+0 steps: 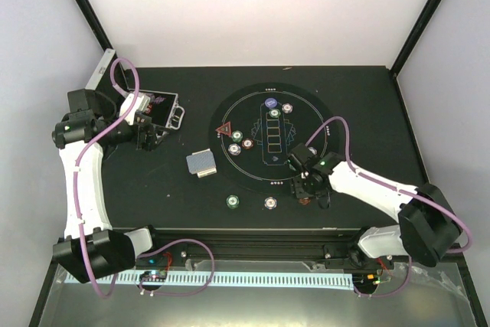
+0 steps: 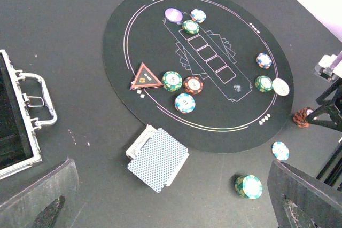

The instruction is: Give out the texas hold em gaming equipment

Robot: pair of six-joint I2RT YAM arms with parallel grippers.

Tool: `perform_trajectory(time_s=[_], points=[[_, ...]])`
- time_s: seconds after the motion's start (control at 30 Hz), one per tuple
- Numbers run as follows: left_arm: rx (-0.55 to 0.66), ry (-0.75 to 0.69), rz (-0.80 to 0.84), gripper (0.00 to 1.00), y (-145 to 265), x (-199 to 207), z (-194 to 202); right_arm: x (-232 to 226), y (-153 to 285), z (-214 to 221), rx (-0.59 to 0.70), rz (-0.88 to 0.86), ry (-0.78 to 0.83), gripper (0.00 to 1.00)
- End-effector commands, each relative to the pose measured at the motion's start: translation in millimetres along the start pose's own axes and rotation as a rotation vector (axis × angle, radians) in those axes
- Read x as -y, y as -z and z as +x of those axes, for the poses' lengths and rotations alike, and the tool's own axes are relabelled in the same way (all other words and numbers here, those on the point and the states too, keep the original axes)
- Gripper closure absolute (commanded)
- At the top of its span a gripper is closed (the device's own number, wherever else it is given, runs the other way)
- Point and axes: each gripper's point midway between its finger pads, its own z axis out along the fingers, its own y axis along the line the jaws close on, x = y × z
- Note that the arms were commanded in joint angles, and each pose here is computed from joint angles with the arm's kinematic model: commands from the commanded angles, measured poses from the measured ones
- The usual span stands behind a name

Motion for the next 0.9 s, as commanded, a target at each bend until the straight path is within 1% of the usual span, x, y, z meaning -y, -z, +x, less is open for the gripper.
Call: perform_trajectory(time_s=[0.0,0.17,0.4,0.53,0.63,0.87], points=[[0.030,-0.004,0.013,0.01,0.8,0.7,-5.5,-8.0,-5.9,2.9,0.000,-0.031,-0.008,0.27],[0.032,-0.004,0.012,0.01,0.8,0.2,-6.8,-6.9,-12.4,8.8,-0.011,-0.027,-0.009,0.31],[0.031,-0.009,0.006,0.01,1.9,-0.1,-7.8,-6.7,-18.4,11.1,-0.025,-0.019,-0.005,0.38],[0.033,-0.010,0.006,0.01,2.6,0.2,-9.1,-6.8,-21.0,12.1,-0.032,-0.016,-0.002,0.44],[0.034,-0.010,0.005,0.01,2.7,-0.2,-9.6,-6.5,-22.0,12.2,-0.033,-0.013,-0.002,0.45],[0.033,-0.014,0.002,0.01,2.7,-0.3,-9.1,-5.9,-23.8,13.9,-0.040,-0.010,-0.001,0.52]])
